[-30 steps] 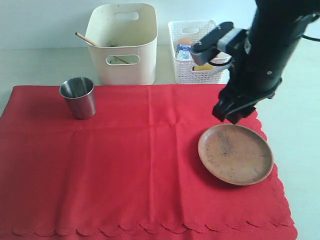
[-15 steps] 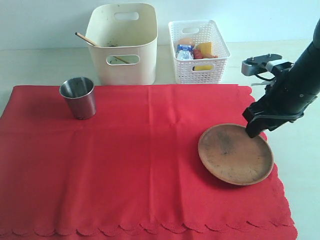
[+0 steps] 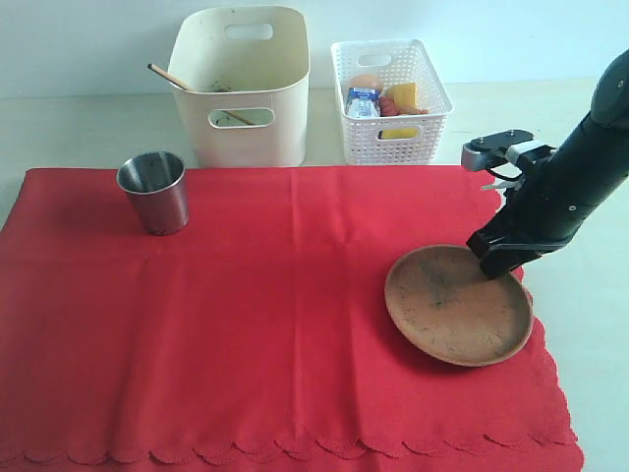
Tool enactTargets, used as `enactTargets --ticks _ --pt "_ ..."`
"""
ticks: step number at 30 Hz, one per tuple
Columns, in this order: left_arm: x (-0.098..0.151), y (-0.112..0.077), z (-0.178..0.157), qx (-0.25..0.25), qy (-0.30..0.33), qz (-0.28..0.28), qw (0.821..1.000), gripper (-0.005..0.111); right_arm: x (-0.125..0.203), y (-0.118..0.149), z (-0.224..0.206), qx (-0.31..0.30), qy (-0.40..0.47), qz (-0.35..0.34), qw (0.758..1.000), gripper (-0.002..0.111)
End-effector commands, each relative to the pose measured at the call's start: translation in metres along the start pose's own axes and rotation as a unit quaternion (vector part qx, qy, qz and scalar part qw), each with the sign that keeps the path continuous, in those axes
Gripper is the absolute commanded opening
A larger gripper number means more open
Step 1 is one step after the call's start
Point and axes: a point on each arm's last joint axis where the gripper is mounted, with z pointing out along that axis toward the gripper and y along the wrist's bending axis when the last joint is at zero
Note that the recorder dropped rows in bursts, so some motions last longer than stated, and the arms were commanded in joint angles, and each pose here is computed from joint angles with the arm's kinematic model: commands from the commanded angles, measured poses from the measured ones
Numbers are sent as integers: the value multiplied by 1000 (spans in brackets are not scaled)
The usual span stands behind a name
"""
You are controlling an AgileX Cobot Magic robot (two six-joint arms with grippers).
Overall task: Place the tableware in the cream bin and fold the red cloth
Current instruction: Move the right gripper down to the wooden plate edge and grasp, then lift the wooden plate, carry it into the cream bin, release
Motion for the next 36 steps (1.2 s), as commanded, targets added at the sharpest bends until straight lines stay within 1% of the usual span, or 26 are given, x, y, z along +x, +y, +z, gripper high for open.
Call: enactTargets --ticks 1,12,17,22,25,28,32,36 --pt "-1 0 0 0 -4 -4 1000 0 2 -1 -1 9 2 -21 1000 0" --pt "-1 0 0 0 -4 -4 1000 0 2 18 -61 5 -33 -44 998 0" --pt "-1 0 0 0 -4 -4 1000 0 -6 28 -90 -18 -56 -50 997 0" --pt "-1 0 0 0 -4 -4 1000 0 -20 39 -110 -58 -101 -84 990 0" --pt "-1 0 0 0 -4 -4 1000 0 -33 44 -122 -82 -154 -92 980 0" --pt "-1 0 0 0 -4 -4 1000 0 -48 49 -136 -97 -227 -99 964 0" --pt "-1 0 0 0 -4 -4 1000 0 -69 49 -153 -98 -328 -76 937 0" --pt "-1 0 0 0 -4 -4 1000 0 -92 44 -157 -119 -380 -38 916 0"
